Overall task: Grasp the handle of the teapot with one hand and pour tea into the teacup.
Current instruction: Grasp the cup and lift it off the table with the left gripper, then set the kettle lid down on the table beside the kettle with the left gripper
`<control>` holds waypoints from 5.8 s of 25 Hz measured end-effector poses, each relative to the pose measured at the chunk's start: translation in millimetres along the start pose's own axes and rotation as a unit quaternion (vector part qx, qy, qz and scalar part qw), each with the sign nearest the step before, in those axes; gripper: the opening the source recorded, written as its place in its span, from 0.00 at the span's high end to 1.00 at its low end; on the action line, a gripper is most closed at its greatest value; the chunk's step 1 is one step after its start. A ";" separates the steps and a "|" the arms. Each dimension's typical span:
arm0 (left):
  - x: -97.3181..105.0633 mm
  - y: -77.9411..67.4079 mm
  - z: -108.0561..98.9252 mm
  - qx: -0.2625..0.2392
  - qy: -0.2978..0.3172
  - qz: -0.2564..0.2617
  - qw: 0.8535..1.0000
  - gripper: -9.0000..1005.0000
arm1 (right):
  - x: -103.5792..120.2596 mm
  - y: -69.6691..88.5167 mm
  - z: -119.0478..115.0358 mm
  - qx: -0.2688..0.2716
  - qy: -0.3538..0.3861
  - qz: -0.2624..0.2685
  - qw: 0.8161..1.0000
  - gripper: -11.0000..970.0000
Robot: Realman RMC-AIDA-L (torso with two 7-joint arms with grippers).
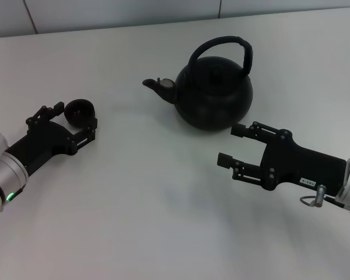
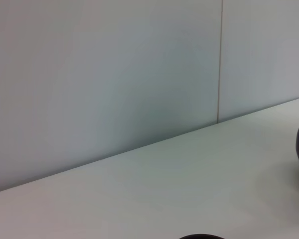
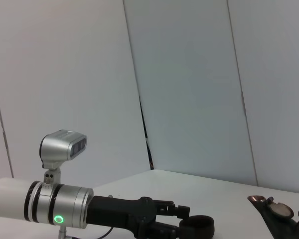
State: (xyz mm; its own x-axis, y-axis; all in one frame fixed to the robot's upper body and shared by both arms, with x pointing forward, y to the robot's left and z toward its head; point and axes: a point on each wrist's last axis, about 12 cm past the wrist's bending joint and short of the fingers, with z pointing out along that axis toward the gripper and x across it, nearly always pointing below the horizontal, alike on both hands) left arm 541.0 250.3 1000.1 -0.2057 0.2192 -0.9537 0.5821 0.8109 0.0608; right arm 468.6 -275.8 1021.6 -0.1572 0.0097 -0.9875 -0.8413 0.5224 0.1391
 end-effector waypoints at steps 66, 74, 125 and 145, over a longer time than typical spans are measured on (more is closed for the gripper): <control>-0.9 1.1 2.8 0.000 0.007 0.006 1.000 0.16 | -1.2 -1.4 0.4 0.000 -0.001 -0.002 1.000 0.24; -3.9 1.2 6.1 0.002 0.006 0.008 1.000 0.16 | -1.3 -1.6 0.4 0.001 -0.001 -0.002 1.000 0.24; -18.6 -33.2 12.5 0.150 -0.026 0.032 0.988 0.32 | 0.5 1.1 1.8 0.004 -0.005 0.002 1.000 0.23; -16.9 -33.7 11.7 0.149 -0.022 0.031 0.988 0.32 | 0.0 0.7 6.1 0.001 -0.003 0.000 1.000 0.23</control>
State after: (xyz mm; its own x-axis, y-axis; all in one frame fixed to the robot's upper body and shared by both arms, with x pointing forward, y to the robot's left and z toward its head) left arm 534.0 212.9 1010.8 -0.1313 0.2335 -0.9634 0.8001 0.5987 0.0361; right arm 471.1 -270.2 1021.3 -0.1540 0.0137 -0.9880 -0.8399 0.5248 0.1382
